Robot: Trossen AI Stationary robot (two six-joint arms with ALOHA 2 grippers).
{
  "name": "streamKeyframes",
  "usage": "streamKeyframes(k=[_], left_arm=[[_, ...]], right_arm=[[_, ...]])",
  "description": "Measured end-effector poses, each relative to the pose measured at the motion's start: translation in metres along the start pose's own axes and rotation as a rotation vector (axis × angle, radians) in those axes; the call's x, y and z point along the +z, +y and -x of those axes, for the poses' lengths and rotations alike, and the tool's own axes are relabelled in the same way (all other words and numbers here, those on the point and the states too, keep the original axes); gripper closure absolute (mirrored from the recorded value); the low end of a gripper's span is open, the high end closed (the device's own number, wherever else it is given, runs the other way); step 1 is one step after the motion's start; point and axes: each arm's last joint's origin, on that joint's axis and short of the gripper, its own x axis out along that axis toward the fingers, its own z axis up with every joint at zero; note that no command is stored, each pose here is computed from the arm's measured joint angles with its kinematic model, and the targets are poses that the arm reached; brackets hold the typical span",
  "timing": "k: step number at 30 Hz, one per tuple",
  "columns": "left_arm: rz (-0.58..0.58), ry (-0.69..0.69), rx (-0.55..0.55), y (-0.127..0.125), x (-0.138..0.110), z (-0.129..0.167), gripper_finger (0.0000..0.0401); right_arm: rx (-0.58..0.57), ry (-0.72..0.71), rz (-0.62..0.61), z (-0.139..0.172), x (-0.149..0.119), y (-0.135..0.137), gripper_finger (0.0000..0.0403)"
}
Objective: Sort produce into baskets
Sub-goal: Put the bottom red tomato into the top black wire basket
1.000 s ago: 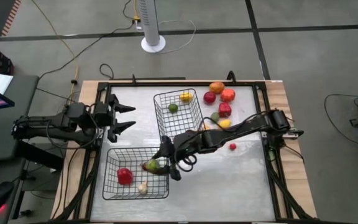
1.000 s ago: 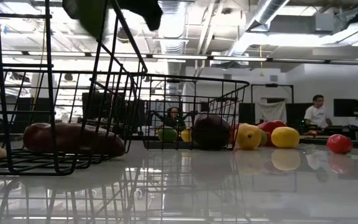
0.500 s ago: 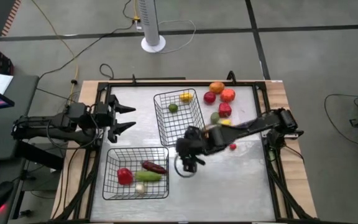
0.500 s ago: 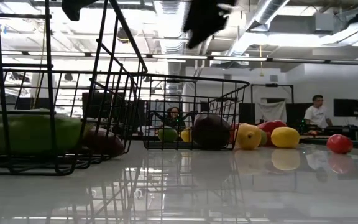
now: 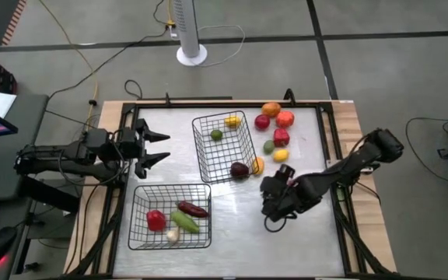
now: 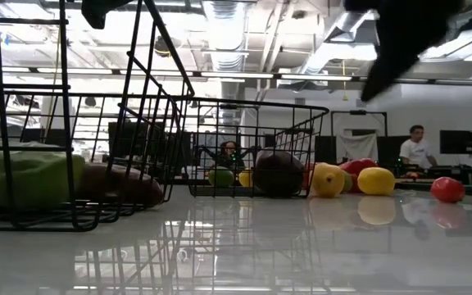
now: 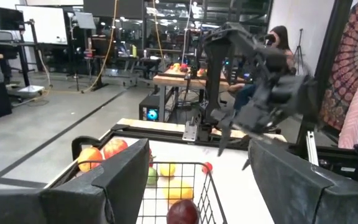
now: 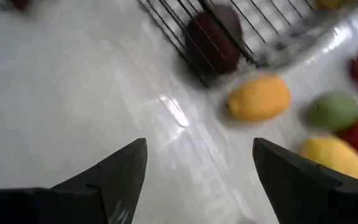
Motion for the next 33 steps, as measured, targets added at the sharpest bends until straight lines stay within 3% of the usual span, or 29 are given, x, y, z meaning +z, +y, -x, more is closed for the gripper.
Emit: streamKeyframes(k=[4, 10, 19, 25, 33], left_arm=[[-0.005, 0.0, 0.0, 0.0, 0.0, 0.0, 0.014], [-0.01, 0.001, 0.0, 0.0, 0.0, 0.0, 0.014], [-0.016, 0.017, 0.002, 0.0, -0.002, 0.0, 0.014], [-0.014, 0.014, 0.001, 0.0, -0.001, 0.0, 0.014], [-0.011, 0.014, 0.001, 0.0, -0.001, 0.0, 0.014]], right_arm=[[-0.022, 0.0, -0.035, -0.028, -0.024, -0.016, 0.0085], [-0.024, -0.039, -0.077, -0.052, -0.033, -0.039, 0.0085], [-0.06, 0.095, -0.209, -0.044, -0.045, -0.059, 0.0085], [-0.171, 0.195, -0.222, -0.042, -0.064, -0.06, 0.0085], [-0.22, 0.294, -0.162, -0.052, -0.076, -0.051, 0.0085]])
